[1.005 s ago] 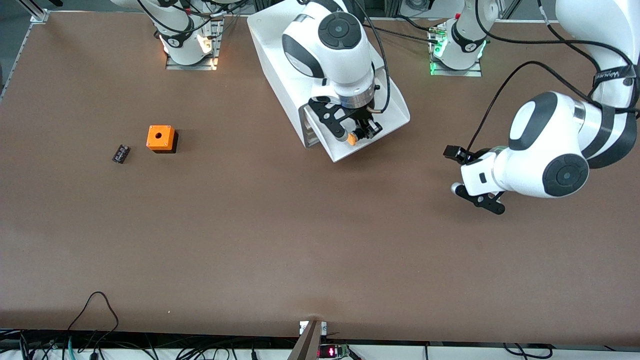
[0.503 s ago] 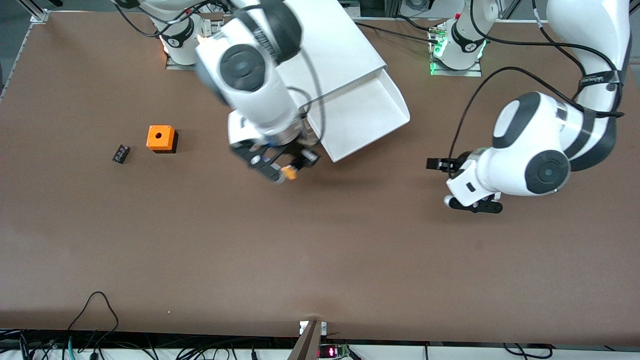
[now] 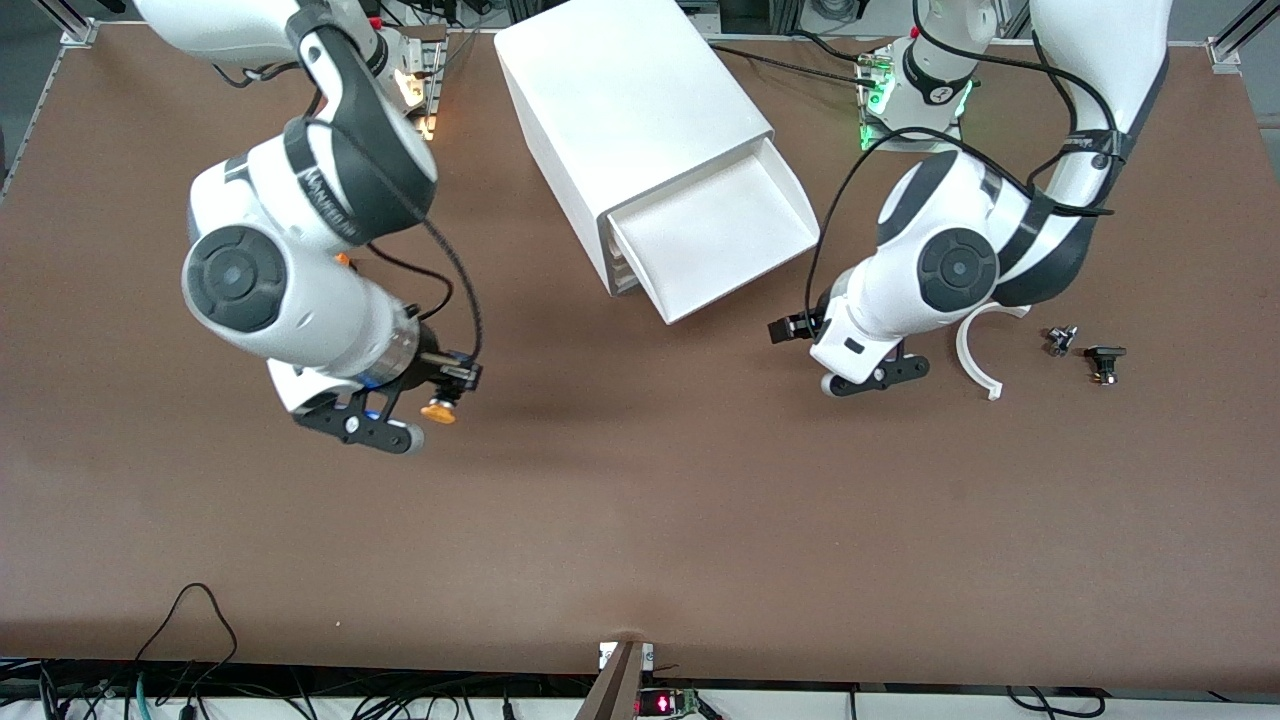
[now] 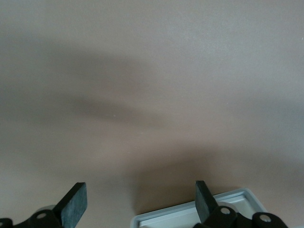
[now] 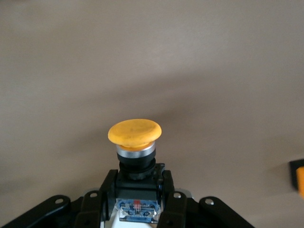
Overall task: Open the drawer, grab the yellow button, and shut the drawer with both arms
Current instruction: 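Lift the yellow button out with the right gripper while the left gripper releases, then push the drawer shut with the left gripper while the right gripper carries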
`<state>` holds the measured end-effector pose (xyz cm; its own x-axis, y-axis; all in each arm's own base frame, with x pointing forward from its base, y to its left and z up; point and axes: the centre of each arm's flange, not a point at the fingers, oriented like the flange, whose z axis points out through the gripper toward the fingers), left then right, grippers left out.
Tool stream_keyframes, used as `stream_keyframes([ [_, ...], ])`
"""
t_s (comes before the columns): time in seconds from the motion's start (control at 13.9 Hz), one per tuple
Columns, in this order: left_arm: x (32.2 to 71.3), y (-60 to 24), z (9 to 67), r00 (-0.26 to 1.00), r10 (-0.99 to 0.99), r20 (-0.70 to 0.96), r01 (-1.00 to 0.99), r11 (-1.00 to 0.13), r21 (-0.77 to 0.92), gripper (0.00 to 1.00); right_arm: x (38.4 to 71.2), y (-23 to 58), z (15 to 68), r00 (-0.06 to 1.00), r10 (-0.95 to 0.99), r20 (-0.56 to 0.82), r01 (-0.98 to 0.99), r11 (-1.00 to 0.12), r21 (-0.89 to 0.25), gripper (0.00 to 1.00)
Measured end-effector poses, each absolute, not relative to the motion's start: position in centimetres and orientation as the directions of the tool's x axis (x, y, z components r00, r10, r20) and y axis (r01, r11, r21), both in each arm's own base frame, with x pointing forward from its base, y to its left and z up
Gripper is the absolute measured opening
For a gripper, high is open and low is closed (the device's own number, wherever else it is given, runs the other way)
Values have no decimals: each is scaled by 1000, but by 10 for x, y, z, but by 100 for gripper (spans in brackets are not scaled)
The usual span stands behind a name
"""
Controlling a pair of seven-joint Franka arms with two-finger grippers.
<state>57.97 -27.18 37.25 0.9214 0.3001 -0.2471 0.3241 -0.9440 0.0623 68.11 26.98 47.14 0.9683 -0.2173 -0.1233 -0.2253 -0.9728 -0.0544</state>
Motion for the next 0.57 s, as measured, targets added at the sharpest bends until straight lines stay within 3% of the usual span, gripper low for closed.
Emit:
stream_keyframes([
  [0.57, 512, -351, 359, 885, 381, -268, 398, -917, 9, 100, 719, 91, 368, 983, -14, -182, -11, -1000, 15, 42],
])
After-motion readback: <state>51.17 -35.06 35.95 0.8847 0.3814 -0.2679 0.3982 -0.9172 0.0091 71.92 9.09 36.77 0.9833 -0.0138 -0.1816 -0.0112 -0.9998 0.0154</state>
